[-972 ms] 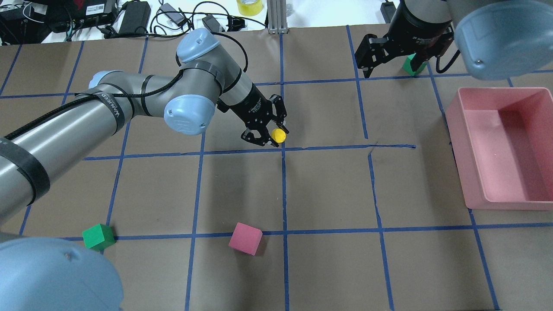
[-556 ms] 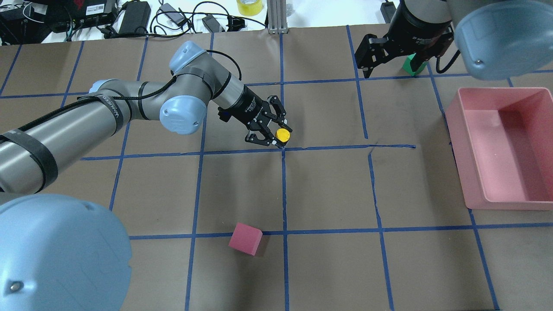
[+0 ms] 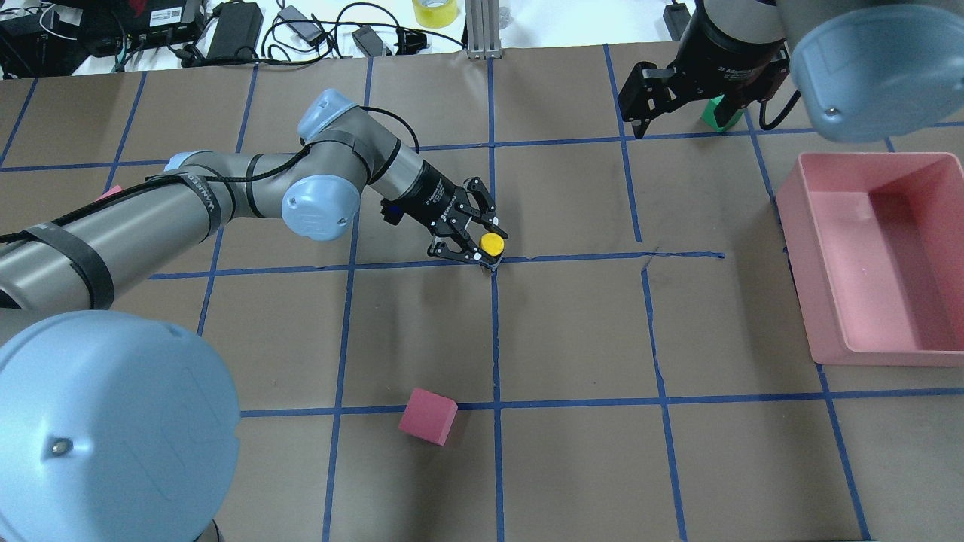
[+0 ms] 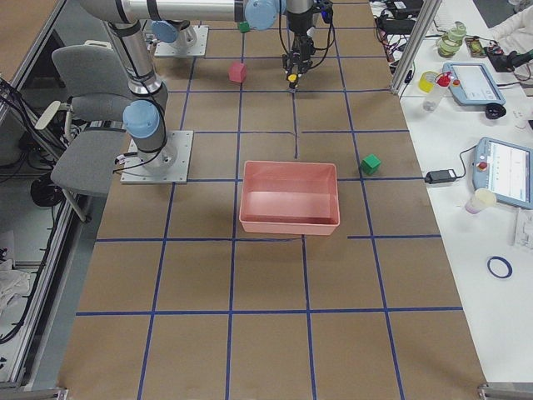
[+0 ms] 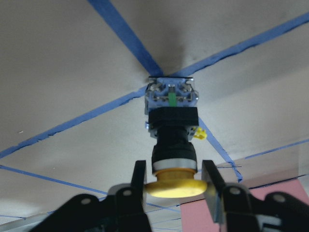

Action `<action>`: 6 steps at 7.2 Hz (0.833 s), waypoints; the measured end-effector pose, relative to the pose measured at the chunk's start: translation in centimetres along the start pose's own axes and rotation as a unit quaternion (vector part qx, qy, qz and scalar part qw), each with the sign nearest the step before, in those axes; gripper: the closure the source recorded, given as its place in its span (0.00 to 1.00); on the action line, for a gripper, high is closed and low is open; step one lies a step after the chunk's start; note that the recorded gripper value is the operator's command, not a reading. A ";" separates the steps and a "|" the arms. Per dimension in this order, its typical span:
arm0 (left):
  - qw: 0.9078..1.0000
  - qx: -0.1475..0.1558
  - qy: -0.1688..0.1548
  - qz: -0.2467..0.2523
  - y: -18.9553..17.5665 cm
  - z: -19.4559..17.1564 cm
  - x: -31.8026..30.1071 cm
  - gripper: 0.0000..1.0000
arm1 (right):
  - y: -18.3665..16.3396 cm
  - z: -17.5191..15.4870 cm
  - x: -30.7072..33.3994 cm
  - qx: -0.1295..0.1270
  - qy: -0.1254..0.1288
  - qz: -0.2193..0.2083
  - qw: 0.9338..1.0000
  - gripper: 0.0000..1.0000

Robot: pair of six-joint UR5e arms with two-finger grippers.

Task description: Align button upright

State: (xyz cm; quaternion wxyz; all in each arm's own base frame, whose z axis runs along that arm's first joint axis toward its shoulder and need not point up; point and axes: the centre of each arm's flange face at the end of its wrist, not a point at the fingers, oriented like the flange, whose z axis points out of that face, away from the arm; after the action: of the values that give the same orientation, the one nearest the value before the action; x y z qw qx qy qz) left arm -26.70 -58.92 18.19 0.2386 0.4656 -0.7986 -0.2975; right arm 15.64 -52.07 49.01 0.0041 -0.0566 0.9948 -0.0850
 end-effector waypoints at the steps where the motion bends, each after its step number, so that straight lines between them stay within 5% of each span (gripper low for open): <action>1: 1.000 0.007 0.005 0.009 0.4 -0.8 0.3 0.00 | 0.0 0.0 0.0 0.000 0.000 0.000 1.000 0.00; 3: 0.995 0.077 0.016 0.058 2.2 -5.4 1.3 0.00 | 0.0 0.0 0.0 -0.001 0.000 0.000 1.000 0.00; 6: 0.964 0.196 -0.013 0.179 11.7 -15.5 -1.3 0.00 | 0.0 0.0 0.0 -0.001 0.000 0.000 1.000 0.00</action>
State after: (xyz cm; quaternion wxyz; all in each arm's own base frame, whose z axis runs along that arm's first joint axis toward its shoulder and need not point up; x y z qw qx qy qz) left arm -22.99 -57.13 37.22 0.1814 0.3489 -0.9146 -0.0941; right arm 15.64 -52.05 48.99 0.0041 -0.0566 0.9948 -0.0843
